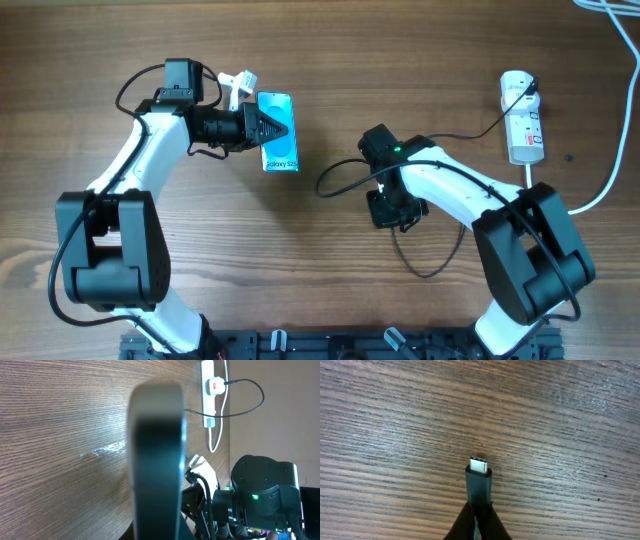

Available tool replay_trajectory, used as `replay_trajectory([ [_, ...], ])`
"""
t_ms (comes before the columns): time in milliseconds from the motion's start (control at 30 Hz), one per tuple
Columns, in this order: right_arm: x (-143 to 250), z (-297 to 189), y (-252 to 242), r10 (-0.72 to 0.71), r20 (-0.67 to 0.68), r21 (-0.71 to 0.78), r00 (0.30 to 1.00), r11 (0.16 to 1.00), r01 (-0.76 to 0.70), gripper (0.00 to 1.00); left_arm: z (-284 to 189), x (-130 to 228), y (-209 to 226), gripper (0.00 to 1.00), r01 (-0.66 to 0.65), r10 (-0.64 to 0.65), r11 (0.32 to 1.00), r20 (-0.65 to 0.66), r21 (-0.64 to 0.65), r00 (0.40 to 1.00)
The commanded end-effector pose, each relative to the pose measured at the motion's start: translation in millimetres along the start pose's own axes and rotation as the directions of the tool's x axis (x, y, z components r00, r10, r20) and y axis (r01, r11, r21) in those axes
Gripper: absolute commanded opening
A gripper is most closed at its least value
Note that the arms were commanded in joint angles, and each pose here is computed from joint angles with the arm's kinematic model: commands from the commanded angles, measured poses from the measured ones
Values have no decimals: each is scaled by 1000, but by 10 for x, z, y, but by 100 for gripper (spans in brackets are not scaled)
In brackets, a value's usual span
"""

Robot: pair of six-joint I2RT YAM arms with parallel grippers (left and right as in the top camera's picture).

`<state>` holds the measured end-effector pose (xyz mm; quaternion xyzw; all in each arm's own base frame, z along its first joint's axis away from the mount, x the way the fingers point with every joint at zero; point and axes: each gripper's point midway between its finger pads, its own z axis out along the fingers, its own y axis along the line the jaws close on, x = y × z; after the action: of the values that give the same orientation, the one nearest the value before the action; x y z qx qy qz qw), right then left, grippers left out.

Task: Plug charger to phone and switch on socket
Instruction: 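Raise the connector and bring it under the phone's bottom port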

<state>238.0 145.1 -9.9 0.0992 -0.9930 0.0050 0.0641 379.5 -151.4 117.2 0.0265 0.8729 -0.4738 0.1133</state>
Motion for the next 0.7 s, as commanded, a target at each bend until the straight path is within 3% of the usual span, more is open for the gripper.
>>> replay_trajectory([
  [0,116,375,-66,2,-72,33,997,999,1,4,-11,-7,-45,4,-31,30,999,2,20,1000],
  [200,110,374,30,-21,-74,-23,997,1000,19,4,-11,-42,-38,4,-47,47,999,14,14,999],
  [267,110,276,291,-162,-47,-181,986,972,151,4,-11,-43,-25,4,-47,47,999,14,7,999],
  [367,20,-68,613,-231,84,-348,969,905,246,4,-12,-45,-23,4,-48,47,999,15,6,999],
  [467,16,-704,1002,-300,297,-521,907,745,417,4,-11,-45,-25,4,-48,48,999,15,7,999],
  [600,114,-1235,1267,-303,442,-623,844,573,532,4,-11,-43,-27,4,-47,47,999,14,8,999],
  [667,193,-1404,1406,-325,506,-667,799,439,602,4,-12,-39,-51,4,-47,47,999,12,22,999],
])
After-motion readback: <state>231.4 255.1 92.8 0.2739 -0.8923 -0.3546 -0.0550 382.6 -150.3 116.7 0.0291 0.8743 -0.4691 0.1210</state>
